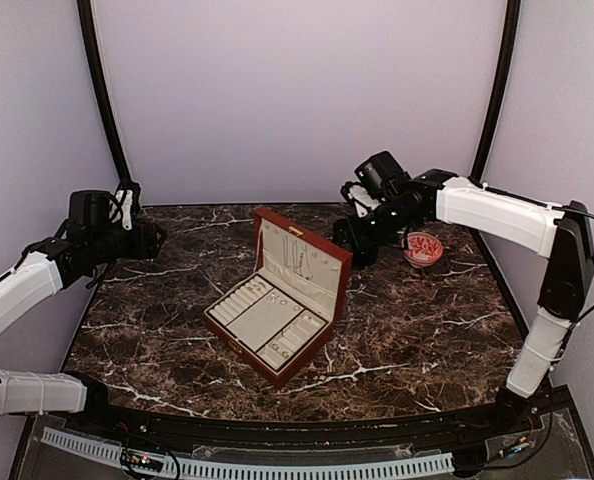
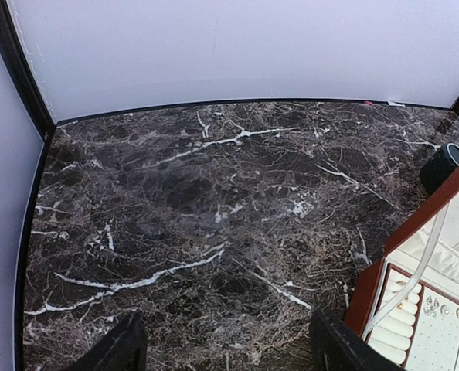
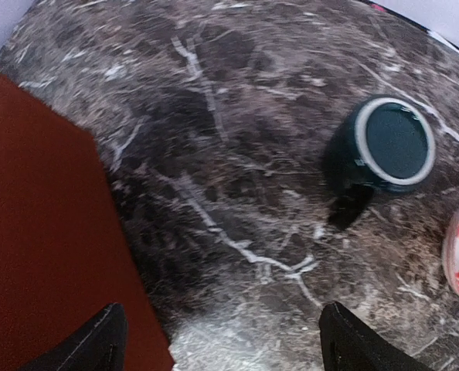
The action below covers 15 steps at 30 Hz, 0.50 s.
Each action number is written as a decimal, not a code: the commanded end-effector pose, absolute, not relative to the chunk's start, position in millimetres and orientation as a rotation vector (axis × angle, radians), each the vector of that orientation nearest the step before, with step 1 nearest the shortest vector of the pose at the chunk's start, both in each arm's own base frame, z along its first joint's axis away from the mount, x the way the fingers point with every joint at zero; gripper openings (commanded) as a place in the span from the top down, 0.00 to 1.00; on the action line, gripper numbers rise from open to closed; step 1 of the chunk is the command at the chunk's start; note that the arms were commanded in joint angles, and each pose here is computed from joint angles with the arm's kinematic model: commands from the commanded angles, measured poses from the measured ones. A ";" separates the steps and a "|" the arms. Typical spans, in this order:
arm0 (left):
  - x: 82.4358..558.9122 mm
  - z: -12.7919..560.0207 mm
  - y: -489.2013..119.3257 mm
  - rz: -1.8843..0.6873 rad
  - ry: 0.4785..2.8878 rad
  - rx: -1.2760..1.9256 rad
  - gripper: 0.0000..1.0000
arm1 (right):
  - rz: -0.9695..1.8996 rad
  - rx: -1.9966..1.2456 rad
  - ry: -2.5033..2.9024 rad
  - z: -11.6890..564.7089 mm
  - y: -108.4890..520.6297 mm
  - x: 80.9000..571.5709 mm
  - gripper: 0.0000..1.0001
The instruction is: Organize the mixed jewelry
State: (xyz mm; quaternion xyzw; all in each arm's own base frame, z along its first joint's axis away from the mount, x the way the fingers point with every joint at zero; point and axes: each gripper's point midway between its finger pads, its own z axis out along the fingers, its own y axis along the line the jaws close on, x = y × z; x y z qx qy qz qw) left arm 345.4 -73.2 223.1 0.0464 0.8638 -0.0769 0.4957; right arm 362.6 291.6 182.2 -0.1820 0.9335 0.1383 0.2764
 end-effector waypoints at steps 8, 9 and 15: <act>337.2 242.2 -78.1 -0.271 1.986 0.086 0.25 | 0.520 -0.964 2.362 186.7 389.0 255.4 0.11; 335.5 241.8 -81.5 -0.304 1.988 0.078 0.25 | 0.508 -0.941 2.370 184.3 389.0 254.4 0.11; 313.9 201.7 -111.9 -0.606 2.078 0.028 0.25 | 0.568 -0.657 2.405 189.0 369.2 249.6 0.10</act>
